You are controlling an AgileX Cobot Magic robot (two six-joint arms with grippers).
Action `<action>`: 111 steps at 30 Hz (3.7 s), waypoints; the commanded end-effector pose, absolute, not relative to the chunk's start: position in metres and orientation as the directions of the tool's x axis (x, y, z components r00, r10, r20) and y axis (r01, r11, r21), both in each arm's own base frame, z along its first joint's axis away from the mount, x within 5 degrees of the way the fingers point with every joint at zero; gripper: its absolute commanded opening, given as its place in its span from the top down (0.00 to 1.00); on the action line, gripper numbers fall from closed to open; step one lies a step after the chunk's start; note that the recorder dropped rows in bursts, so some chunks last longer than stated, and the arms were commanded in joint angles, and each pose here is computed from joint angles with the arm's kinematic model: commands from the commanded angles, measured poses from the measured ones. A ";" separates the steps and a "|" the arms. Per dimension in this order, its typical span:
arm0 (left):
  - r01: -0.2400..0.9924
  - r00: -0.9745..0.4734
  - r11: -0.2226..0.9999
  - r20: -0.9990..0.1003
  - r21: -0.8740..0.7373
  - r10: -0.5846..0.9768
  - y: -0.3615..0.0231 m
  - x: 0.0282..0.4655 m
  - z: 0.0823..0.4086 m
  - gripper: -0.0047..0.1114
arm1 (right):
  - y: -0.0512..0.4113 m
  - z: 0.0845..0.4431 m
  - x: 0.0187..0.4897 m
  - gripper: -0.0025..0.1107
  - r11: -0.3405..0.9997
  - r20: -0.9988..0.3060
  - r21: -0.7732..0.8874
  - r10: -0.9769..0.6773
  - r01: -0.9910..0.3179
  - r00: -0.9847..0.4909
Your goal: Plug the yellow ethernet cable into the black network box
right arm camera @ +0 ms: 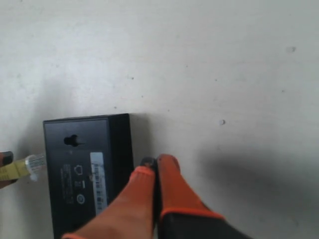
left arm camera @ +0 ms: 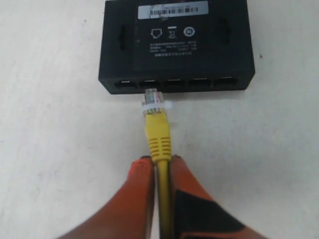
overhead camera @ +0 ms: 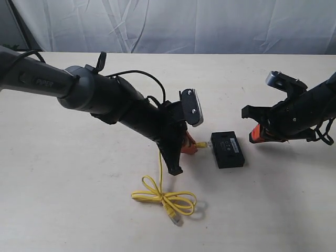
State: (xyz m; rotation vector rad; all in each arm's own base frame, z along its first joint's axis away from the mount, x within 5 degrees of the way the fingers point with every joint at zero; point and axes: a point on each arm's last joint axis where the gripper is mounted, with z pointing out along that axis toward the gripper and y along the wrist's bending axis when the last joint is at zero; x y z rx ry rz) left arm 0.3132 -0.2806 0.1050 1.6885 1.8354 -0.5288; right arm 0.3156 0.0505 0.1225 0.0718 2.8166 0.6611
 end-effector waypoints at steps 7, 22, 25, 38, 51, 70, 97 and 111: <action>0.988 -0.059 0.139 -0.658 0.070 0.751 -0.280 0.313 0.104 0.58 | 0.048 0.125 0.316 0.98 0.899 -0.240 0.437 0.107 -0.009 -0.965; 0.962 -0.184 0.247 -0.395 0.115 0.900 -0.258 0.315 0.204 0.59 | 0.039 0.124 0.317 0.98 0.897 -0.227 0.440 0.153 0.039 -0.962; 0.964 -0.152 0.220 -0.365 0.150 0.918 -0.265 0.317 0.222 0.59 | 0.023 0.124 0.318 0.98 0.880 -0.199 0.454 0.256 0.143 -0.946; 0.977 -0.051 0.083 -0.164 0.194 0.985 -0.319 0.317 0.205 0.63 | -0.017 0.127 0.319 0.98 0.775 -0.132 0.525 0.482 0.352 -0.866; 0.975 0.069 -0.050 -0.081 0.216 0.994 -0.372 0.310 0.174 0.63 | -0.017 0.127 0.320 0.98 0.773 -0.139 0.526 0.491 0.356 -0.860; 0.964 0.148 -0.161 0.080 0.210 0.986 -0.367 0.315 0.150 0.63 | -0.018 0.128 0.321 0.98 0.770 -0.147 0.530 0.496 0.355 -0.856; 0.960 0.181 -0.202 0.123 0.195 0.976 -0.364 0.315 0.147 0.96 | -0.018 0.128 0.322 0.98 0.771 -0.153 0.528 0.498 0.356 -0.853; 0.990 0.068 -0.069 0.007 0.127 0.998 -0.352 0.323 0.166 0.96 | -0.018 0.127 0.322 0.98 0.782 -0.166 0.524 0.482 0.337 -0.860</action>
